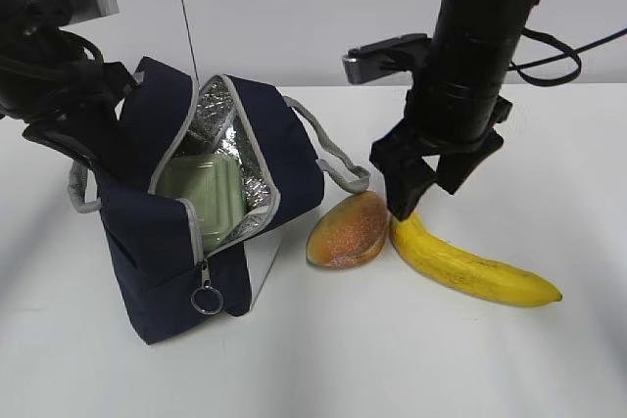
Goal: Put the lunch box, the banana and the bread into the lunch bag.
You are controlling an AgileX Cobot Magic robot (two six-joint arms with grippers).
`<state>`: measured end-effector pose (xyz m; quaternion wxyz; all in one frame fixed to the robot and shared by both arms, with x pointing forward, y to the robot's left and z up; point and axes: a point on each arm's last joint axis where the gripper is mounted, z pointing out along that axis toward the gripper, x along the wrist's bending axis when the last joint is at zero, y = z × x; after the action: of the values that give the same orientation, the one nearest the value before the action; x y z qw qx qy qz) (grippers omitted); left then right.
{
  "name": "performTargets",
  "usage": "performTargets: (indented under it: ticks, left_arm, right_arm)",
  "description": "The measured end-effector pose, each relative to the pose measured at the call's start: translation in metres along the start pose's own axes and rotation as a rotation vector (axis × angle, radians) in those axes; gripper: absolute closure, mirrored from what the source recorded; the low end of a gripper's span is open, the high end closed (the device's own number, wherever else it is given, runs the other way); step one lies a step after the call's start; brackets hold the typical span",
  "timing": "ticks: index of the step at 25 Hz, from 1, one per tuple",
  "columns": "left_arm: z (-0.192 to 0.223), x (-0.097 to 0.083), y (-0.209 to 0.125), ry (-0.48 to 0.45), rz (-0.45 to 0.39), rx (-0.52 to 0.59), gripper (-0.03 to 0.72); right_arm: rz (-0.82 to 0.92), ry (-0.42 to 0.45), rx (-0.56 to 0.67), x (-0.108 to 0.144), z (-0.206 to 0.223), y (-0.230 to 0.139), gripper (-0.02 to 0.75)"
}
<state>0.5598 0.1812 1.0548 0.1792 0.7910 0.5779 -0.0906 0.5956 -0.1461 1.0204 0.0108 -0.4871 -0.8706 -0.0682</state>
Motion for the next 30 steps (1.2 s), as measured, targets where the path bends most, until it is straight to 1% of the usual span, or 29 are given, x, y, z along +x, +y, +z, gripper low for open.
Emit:
performTargets:
  ticks: [5, 9, 13, 18, 24, 30]
  left_arm:
    - [0.000, 0.000, 0.000, 0.003, 0.001, 0.002, 0.672]
    - [0.000, 0.000, 0.000, 0.005, 0.002, 0.003, 0.672]
    - [0.000, 0.001, 0.000, 0.010, 0.004, 0.004, 0.672]
    - [0.000, 0.001, 0.000, 0.010, 0.004, 0.004, 0.672]
    - [0.000, 0.001, 0.000, 0.010, 0.004, 0.004, 0.671]
    - [0.000, 0.001, 0.000, 0.012, 0.005, 0.005, 0.672]
  right_arm:
    - [0.008, 0.012, 0.081, -0.014, 0.019, -0.018, 0.178]
    - [-0.044, 0.019, 0.115, -0.019, 0.034, -0.029, 0.178]
    - [-0.089, -0.011, 0.075, -0.022, 0.045, -0.031, 0.178]
    - [-0.118, -0.056, 0.019, -0.026, 0.046, -0.026, 0.179]
    - [-0.126, -0.066, 0.004, -0.026, 0.046, -0.024, 0.179]
    - [-0.129, -0.053, 0.048, -0.029, 0.067, -0.022, 0.179]
